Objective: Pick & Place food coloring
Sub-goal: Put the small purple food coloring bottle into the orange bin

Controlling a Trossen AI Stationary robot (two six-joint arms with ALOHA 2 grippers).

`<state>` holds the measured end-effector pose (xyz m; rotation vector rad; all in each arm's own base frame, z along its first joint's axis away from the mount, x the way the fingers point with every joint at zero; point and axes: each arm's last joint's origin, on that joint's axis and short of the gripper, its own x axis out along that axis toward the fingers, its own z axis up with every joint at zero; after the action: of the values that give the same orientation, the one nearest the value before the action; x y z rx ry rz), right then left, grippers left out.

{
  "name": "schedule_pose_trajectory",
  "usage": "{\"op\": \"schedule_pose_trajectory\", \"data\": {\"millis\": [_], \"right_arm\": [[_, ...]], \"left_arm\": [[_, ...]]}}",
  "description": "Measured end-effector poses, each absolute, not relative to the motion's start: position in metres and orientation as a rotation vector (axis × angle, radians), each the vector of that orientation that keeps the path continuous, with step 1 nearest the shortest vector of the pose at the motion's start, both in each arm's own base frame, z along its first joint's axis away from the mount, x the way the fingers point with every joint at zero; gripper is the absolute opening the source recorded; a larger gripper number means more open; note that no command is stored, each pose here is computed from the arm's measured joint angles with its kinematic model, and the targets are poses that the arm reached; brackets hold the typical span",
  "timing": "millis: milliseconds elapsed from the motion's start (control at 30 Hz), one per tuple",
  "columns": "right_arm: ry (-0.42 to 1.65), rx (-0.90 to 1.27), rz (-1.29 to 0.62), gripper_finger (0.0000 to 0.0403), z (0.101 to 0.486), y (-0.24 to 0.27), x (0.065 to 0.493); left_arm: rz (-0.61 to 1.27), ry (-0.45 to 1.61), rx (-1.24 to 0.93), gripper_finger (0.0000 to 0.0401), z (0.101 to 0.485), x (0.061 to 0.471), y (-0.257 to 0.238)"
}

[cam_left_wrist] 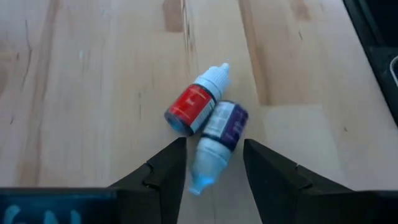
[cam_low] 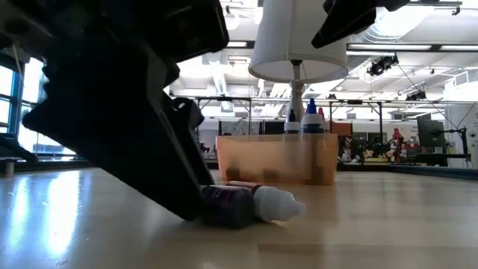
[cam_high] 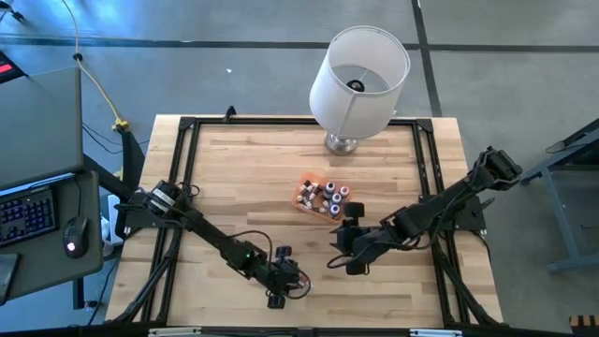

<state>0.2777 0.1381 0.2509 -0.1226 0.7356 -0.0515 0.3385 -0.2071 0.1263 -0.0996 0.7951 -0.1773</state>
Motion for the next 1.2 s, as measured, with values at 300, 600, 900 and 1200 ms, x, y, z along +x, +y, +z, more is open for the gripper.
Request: {"op": "schedule_pose_trajectory", "data": {"millis": [300, 600, 900, 1200], "right_arm": [[0.738, -0.106, -0.062, 0.0133, 0.250, 0.144, 0.273], [0.733, -0.080, -0.044, 0.0133, 0.250, 0.155, 0.267], [0.713, -0.035, -0.057, 0.0133, 0.251, 0.168, 0.259], [0.766, -0.071, 0.003, 0.0133, 0.223, 0.200, 0.254]], "left_arm": [[-0.153, 0.752, -0.093, 0.0157, 0.117, 0.344, -0.209], [-0.110, 0.747, -0.116, 0.0077, 0.116, 0.345, -0.208], [0.141, 0.600, -0.103, 0.0085, 0.150, 0.372, -0.206], [0.480, 0.665, 0.057, 0.0091, 0.220, 0.403, -0.155]]}}
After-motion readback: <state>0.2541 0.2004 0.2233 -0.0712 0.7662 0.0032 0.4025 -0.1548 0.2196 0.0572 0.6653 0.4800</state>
